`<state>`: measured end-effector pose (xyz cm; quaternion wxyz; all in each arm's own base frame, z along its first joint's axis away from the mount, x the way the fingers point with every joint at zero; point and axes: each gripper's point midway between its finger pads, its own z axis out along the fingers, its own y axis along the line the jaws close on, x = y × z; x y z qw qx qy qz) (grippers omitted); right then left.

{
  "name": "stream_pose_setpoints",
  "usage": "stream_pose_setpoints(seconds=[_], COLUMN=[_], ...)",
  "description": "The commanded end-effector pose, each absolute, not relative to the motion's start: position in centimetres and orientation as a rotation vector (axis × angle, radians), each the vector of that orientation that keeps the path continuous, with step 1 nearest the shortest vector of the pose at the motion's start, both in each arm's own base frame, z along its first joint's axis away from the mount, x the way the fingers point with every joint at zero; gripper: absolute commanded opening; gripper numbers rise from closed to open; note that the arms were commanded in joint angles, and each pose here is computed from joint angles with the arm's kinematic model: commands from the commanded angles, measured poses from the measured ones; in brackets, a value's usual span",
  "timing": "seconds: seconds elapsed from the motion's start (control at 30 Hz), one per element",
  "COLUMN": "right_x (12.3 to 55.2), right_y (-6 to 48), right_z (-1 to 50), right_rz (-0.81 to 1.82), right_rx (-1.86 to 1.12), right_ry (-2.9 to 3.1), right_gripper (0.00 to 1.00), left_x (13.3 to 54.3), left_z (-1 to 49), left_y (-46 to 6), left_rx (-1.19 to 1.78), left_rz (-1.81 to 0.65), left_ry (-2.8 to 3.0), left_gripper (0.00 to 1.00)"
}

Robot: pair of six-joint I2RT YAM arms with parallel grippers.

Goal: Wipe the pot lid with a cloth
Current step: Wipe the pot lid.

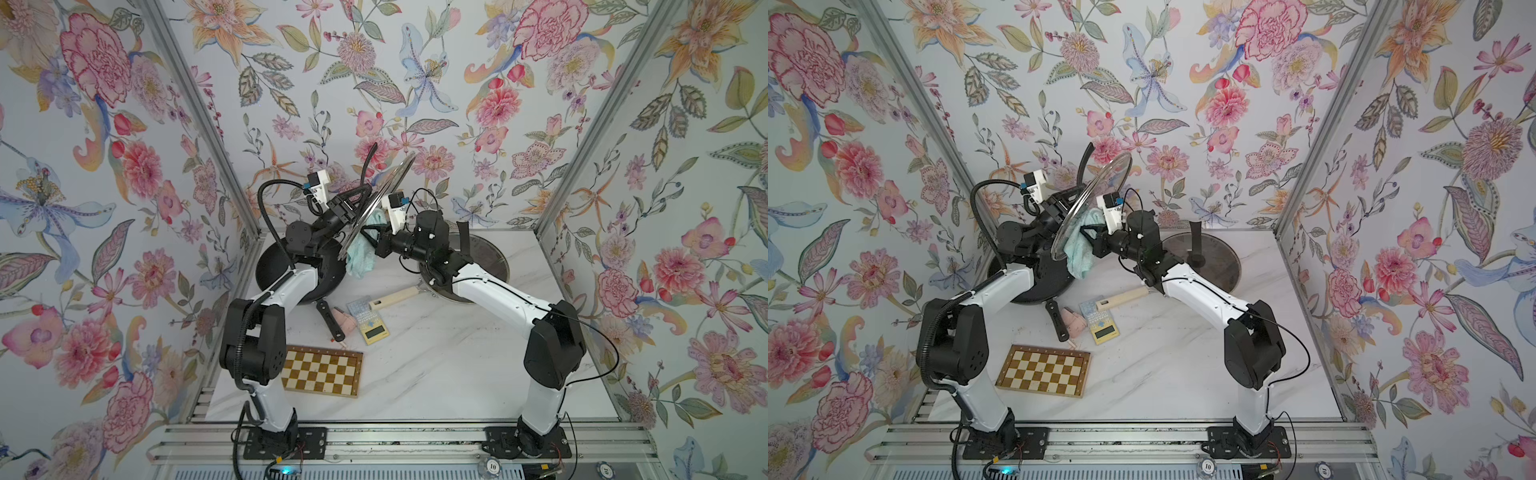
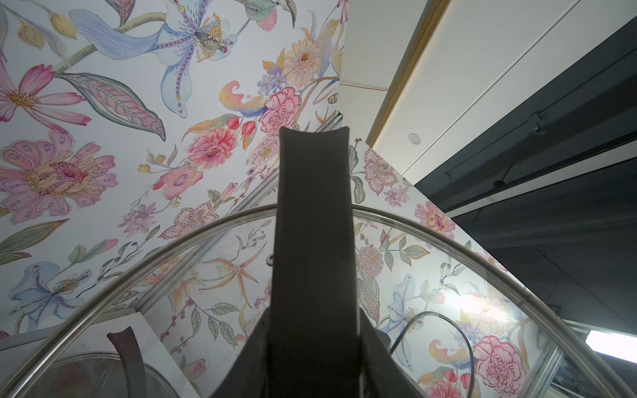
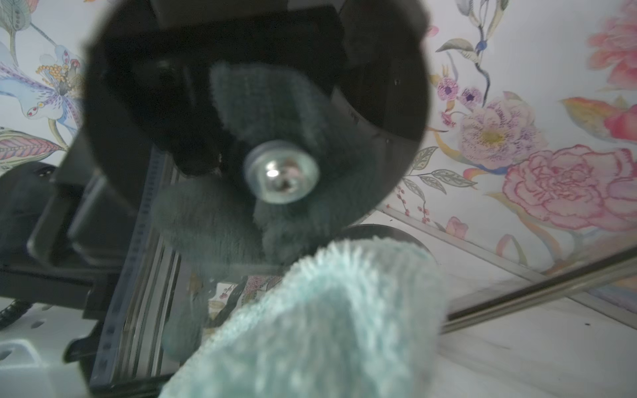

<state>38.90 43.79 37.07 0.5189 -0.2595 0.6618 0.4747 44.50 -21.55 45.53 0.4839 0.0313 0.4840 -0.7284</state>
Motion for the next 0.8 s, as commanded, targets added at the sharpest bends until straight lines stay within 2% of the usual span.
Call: stream_pose_setpoints(seconds=[0.0, 0.2, 0.43, 0.6, 0.77], right_x=[37.5, 43.4, 46.2, 43.9, 37.7], right_y=[42.3, 36.4, 33.1, 36.6, 42.3], right_z=[46.5, 49.1, 47.5, 45.8, 44.8], right_rz=[1.138, 1.043, 0.99, 1.019, 1.064], right_rx=[-0.606, -0.375, -0.272, -0.4, -0.666], right_ry=[1.328, 1.279, 1.323, 1.38, 1.381], right_gripper=[0.0, 0.0, 0.0, 0.0, 0.0], left_x=[41.5, 40.9, 40.8, 41.7, 42.5], left_z=[48.6, 48.1, 47.6, 47.3, 47.1], left_y=[-22.1, -22.1, -22.3, -22.2, -22.3], left_rx=[0.17, 0.171, 0.176, 0.148, 0.134], left_rz=[-1.844, -1.856, -1.854, -1.852, -1.849], left_ry=[1.017, 1.021, 1.046, 1.044, 1.051], left_gripper=[0.0, 0.0, 0.0, 0.0, 0.0])
